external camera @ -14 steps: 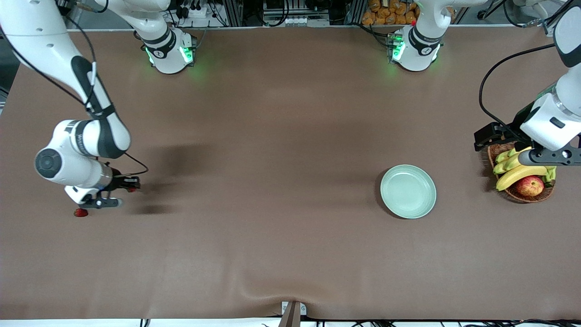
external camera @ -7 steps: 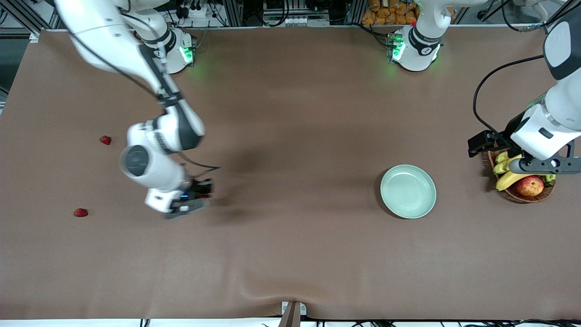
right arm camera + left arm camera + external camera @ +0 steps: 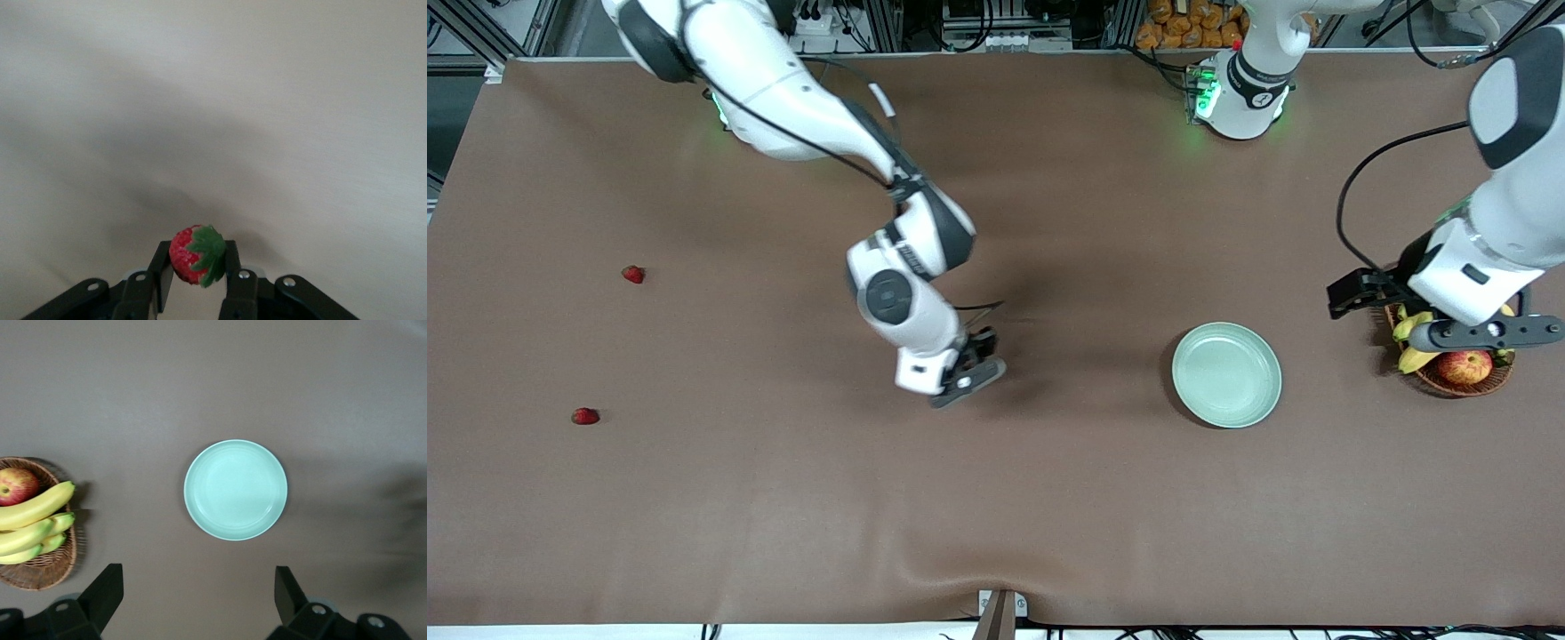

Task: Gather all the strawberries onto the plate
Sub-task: 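Carry the strawberry to mid-table and release while the left gripper approaches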

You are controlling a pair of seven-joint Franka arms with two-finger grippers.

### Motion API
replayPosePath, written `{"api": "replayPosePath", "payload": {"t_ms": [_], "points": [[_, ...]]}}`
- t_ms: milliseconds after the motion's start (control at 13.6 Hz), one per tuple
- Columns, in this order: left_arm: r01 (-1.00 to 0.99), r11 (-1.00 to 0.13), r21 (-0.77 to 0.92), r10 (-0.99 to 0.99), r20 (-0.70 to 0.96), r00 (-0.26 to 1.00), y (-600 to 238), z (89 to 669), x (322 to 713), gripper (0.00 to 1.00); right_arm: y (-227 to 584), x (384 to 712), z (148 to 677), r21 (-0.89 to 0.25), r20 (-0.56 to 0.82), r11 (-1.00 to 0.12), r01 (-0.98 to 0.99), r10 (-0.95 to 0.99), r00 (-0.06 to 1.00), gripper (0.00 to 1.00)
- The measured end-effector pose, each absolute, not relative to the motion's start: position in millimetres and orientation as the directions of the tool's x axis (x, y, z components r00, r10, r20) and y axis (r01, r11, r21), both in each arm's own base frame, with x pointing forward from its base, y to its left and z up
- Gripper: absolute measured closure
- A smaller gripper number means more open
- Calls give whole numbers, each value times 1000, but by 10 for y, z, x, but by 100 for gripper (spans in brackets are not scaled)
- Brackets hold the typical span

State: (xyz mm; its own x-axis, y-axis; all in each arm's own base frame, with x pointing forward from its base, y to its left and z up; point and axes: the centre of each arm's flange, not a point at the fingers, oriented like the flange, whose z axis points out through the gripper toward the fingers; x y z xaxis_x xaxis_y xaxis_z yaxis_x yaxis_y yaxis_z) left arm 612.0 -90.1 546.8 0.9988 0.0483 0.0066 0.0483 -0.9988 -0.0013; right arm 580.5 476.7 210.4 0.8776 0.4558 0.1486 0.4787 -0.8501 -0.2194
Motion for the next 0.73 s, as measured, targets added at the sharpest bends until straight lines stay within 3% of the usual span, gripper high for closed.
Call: {"api": "replayPosePath", "payload": {"t_ms": [294,367,735], "points": [[84,-996,-2,84,-3,996,-1087,5286,6131,0,5128,5602,1782,-221,192,-841,494,460,867,64],[102,-995,-1,102,-1,995,-1209,5243,6114,0,5137,5614,1796,-222,194,-840,495,460,867,59],[217,-976,0,217,-7,976,-2167,5065,5904,0,4903,5907,2098,-205,180,-860,468,437,881,3]]}}
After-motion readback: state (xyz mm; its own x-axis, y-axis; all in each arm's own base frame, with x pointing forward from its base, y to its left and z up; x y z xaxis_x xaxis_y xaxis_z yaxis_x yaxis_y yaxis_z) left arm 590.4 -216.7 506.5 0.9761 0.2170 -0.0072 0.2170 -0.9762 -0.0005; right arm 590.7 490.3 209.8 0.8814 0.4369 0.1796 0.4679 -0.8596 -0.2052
